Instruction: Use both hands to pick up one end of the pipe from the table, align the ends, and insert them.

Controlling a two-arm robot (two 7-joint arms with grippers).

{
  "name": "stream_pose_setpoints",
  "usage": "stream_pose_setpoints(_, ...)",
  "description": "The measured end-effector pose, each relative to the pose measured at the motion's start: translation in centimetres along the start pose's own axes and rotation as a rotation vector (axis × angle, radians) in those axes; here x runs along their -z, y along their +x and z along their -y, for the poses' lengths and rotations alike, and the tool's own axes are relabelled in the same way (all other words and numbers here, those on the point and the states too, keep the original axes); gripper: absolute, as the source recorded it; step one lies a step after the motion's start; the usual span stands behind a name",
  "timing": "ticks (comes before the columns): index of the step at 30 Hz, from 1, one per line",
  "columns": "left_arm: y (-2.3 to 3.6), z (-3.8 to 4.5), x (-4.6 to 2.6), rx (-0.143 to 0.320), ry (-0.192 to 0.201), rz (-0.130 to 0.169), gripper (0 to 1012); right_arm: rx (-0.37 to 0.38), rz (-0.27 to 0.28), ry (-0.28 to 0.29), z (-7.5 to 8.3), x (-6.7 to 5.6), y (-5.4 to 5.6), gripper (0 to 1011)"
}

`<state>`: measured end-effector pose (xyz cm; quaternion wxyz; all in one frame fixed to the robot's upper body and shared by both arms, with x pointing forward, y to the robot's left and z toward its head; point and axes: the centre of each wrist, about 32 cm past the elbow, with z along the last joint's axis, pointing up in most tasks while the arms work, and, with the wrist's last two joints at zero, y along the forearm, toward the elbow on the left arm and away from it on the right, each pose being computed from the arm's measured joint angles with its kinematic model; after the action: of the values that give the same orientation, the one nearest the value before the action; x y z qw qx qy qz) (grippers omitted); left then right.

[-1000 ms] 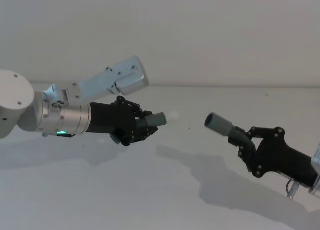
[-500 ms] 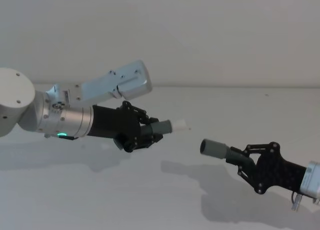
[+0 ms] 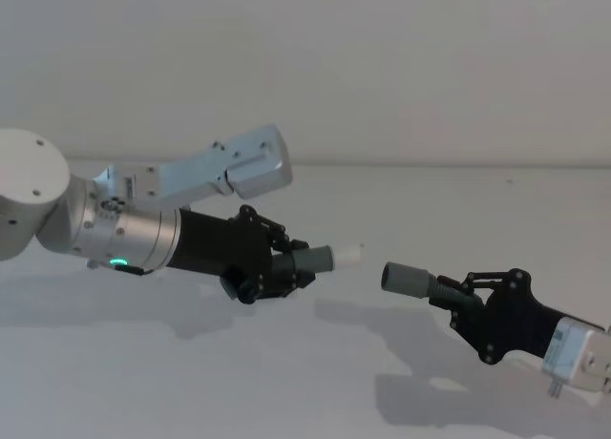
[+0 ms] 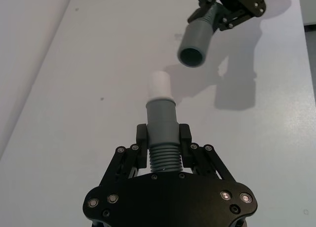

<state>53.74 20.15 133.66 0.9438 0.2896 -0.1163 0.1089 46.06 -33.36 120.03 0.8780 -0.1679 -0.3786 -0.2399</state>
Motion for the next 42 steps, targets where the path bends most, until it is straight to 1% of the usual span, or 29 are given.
stream_pose_setpoints(6, 0.13, 0.07, 0.19, 0.019, 0.009, -0.007, 355, 0.022, 0.024, -0.019, -0.4, -0.1, -0.1, 157)
stream_pose_setpoints(16, 0.47, 0.14, 0.39, 0.035, 0.019, -0.016, 355, 0.032, 0.050, -0.030, -0.7, -0.1, -0.2, 157)
stream_pose_setpoints(31, 0.89, 0.40, 0.68, 0.056, 0.023, -0.021, 355, 0.029, 0.052, -0.041, -0.9, -0.1, -0.4, 157)
stream_pose_setpoints(42, 0.96, 0.45, 0.73, 0.061, 0.025, -0.024, 355, 0.024, 0.046, -0.044, -1.1, -0.1, -0.7, 157)
